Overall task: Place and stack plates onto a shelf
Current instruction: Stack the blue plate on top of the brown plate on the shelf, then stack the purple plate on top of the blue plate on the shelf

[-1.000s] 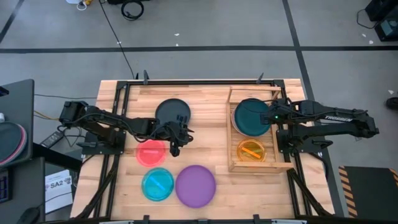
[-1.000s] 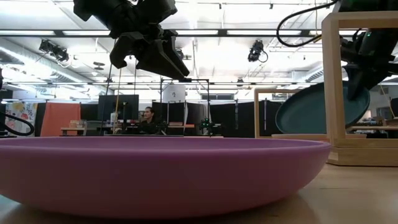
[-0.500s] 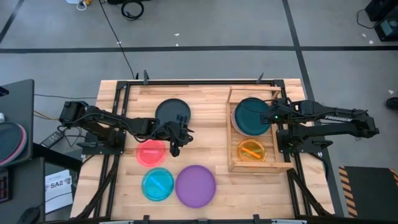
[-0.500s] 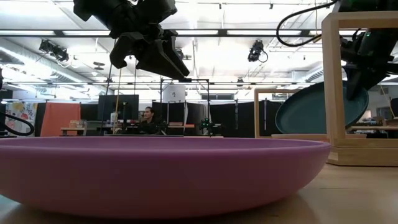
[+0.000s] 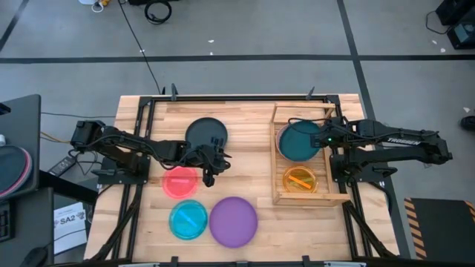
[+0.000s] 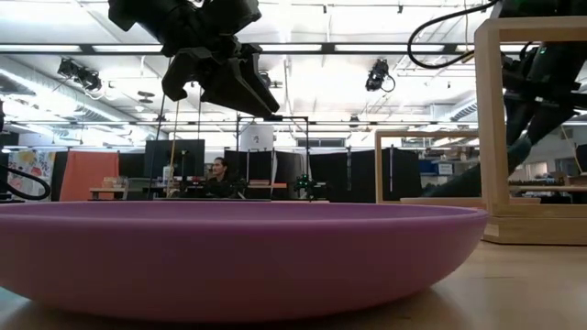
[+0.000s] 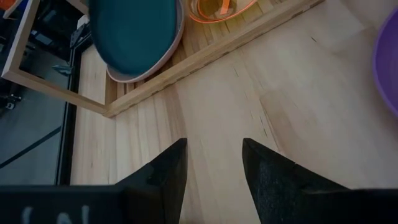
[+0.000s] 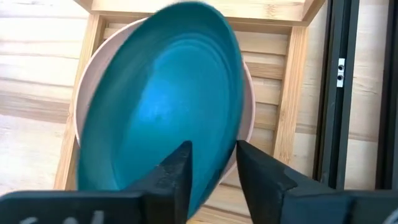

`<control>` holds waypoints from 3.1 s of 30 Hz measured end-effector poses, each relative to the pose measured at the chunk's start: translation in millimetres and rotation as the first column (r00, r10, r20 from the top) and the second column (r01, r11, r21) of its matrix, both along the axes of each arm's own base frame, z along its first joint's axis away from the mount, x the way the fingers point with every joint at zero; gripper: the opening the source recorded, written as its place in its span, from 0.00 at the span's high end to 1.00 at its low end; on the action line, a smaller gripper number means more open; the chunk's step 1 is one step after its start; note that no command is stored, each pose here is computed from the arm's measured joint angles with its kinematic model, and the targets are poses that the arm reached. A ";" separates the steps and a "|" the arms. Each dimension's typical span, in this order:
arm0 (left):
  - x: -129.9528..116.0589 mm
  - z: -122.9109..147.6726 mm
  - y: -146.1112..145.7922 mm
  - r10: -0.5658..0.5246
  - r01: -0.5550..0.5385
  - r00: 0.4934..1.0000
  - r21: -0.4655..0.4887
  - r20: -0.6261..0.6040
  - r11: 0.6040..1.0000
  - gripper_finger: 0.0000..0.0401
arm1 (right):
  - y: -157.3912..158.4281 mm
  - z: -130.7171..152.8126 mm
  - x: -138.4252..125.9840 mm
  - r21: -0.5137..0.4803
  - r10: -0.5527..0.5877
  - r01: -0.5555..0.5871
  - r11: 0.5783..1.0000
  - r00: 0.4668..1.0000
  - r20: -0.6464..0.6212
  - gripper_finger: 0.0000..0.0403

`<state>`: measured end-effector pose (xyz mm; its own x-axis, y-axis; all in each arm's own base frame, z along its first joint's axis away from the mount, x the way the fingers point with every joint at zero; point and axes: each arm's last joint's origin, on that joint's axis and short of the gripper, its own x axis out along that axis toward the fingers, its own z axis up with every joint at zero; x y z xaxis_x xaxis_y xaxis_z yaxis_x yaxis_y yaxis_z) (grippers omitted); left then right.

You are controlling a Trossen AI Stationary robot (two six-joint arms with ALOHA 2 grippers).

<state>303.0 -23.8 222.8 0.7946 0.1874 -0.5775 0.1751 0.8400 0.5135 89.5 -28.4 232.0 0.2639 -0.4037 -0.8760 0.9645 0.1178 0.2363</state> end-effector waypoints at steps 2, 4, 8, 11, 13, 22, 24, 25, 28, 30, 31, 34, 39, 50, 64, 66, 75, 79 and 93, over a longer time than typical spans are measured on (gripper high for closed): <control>0.0 0.0 0.0 0.000 0.000 1.000 0.000 0.000 1.000 0.60 | 0.0 0.0 0.0 0.000 0.001 -0.001 1.000 1.000 0.000 0.64; 0.0 0.0 0.0 0.000 0.000 1.000 0.000 0.000 1.000 0.60 | 0.0 -0.1 0.0 0.000 0.002 -0.002 1.000 1.000 -0.001 0.61; 0.0 0.0 0.0 0.000 0.000 1.000 0.000 0.000 1.000 0.60 | 0.0 -0.1 0.0 -0.001 0.002 -0.002 1.000 1.000 -0.001 0.55; 0.0 -0.1 0.0 0.000 0.000 1.000 0.000 -0.001 1.000 0.60 | 0.0 0.0 0.0 -0.002 0.007 -0.007 1.000 1.000 -0.003 0.52; 0.0 -0.1 0.0 0.000 0.000 1.000 0.000 -0.001 1.000 0.60 | 0.0 -0.1 0.0 -0.004 0.013 -0.013 1.000 1.000 -0.007 0.50; 0.0 -0.1 0.0 0.000 0.000 1.000 0.000 0.000 1.000 0.60 | 0.0 0.0 0.0 -0.006 0.023 -0.023 1.000 1.000 -0.010 0.45; 0.0 -0.1 0.0 0.001 -0.001 1.000 -0.001 -0.001 1.000 0.60 | 0.0 0.0 0.0 -0.007 0.023 -0.023 1.000 1.000 -0.010 0.45; 0.0 -0.1 0.0 0.002 -0.002 1.000 -0.004 0.000 1.000 0.60 | 0.0 -0.1 0.0 -0.006 0.024 -0.024 1.000 1.000 -0.011 0.45; 0.0 -0.1 0.0 0.024 -0.024 1.000 -0.033 0.007 0.999 0.60 | 0.0 0.0 0.0 -0.006 0.025 -0.025 1.000 1.000 -0.011 0.45; 0.0 -0.1 -0.1 0.042 -0.042 0.999 -0.059 0.012 0.997 0.60 | 0.0 0.0 0.0 -0.006 0.025 -0.025 1.000 1.000 -0.011 0.45; 0.0 -0.1 -0.2 0.050 -0.049 0.999 -0.072 0.014 0.996 0.60 | 0.0 0.0 0.0 -0.006 0.025 -0.025 1.000 1.000 -0.011 0.45; 0.1 -0.2 -0.5 0.088 -0.084 0.996 -0.140 0.023 0.987 0.60 | 0.0 0.0 0.1 -0.006 0.025 -0.025 1.000 1.000 -0.010 0.45; 0.2 -0.6 -4.0 0.107 -0.094 0.994 -0.346 0.017 0.934 0.60 | 0.1 0.0 0.1 -0.005 0.026 -0.026 1.000 1.000 -0.010 0.45; -6.9 -3.7 -37.4 0.113 -0.129 0.992 -0.572 -0.063 0.810 0.60 | 0.1 0.0 0.1 -0.004 0.026 -0.026 1.000 1.000 -0.010 0.45; -26.8 -10.6 -82.3 0.124 -0.197 0.979 -0.594 -0.161 0.780 0.60 | 0.1 0.0 0.2 -0.004 0.026 -0.026 1.000 1.000 -0.009 0.45; -27.1 -13.3 -84.4 0.153 -0.223 0.974 -0.588 -0.168 0.778 0.60 | 0.1 0.0 0.2 -0.004 0.026 -0.026 1.000 1.000 -0.009 0.45; -16.3 -48.6 -90.0 0.220 -0.335 0.939 -0.553 -0.266 0.763 0.60 | 0.0 0.1 0.5 -0.005 0.026 -0.026 1.000 1.000 -0.006 0.45; -10.7 -70.2 -89.5 0.237 -0.377 0.918 -0.513 -0.319 0.771 0.60 | 0.0 0.2 0.8 -0.006 0.026 -0.026 1.000 1.000 -0.003 0.45; -2.2 -94.8 -91.9 0.227 -0.404 0.901 -0.524 -0.369 0.750 0.60 | -0.2 0.5 1.4 -0.007 0.026 -0.026 1.000 1.000 0.004 0.45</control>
<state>300.8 -115.7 128.0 0.5496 -0.0375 -0.8346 -0.1005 0.9888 -0.1106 90.9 -28.5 232.4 0.2776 -0.4030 -0.8721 0.9602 0.1448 0.2388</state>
